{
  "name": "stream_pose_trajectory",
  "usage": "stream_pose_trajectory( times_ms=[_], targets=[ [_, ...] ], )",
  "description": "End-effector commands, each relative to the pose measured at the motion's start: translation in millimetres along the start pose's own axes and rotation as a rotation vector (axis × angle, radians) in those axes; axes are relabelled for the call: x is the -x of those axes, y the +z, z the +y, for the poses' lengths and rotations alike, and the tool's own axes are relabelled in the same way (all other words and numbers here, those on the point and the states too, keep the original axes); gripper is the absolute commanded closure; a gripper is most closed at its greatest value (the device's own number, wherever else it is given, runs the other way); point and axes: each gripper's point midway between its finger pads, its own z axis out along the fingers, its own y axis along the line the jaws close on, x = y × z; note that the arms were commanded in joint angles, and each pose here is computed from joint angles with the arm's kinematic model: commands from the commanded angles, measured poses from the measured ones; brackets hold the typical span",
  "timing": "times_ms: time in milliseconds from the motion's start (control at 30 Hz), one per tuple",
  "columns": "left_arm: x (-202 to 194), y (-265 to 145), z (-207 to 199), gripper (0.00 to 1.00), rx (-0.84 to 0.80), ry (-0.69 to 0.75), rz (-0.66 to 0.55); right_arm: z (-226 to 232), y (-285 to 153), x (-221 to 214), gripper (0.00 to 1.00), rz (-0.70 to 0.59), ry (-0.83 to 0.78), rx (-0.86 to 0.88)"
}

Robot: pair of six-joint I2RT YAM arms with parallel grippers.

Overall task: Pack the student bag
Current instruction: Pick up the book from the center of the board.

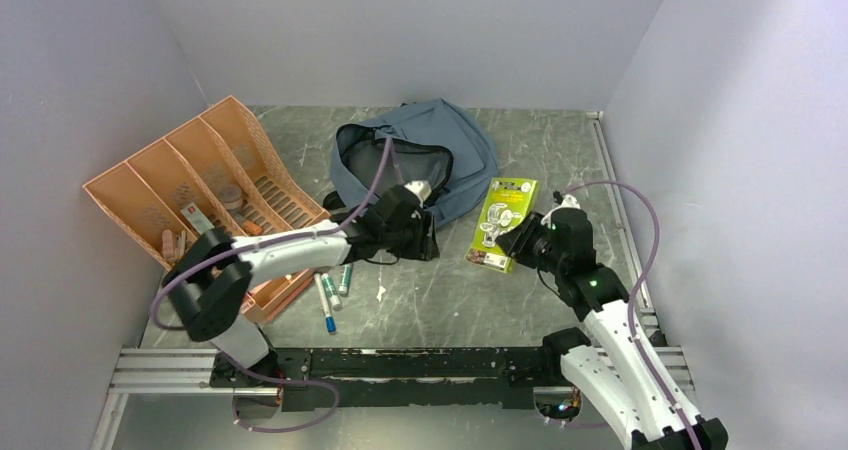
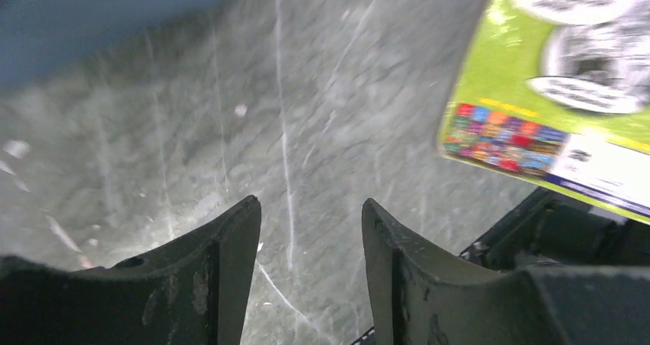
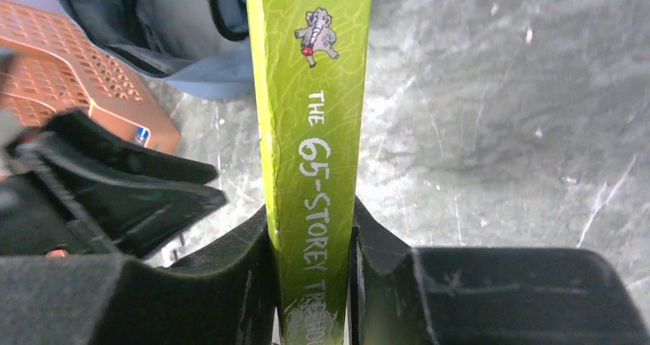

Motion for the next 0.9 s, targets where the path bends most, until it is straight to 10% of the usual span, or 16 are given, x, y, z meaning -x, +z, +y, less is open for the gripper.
stream_pose_trajectory(
  times_ms=[0,333,867],
  targets=[
    [70.5,-57.3,-23.6,0.45,-0.03,0.175,-0.214,36.1,-12.3,46.4,1.0,-0.132,-0.109,0.104],
    [151.3,-194.6,-50.2,0.46,-0.046,0.558,-0.682,142.8,-19.5,90.2,1.0,-0.223,-0.46,0.542],
    [129.2,-268.8,-67.4,0.44,-0.127,1.083,-0.706,176.6,-14.4,57.7,1.0,-0.281,-1.183,0.79]
  ],
)
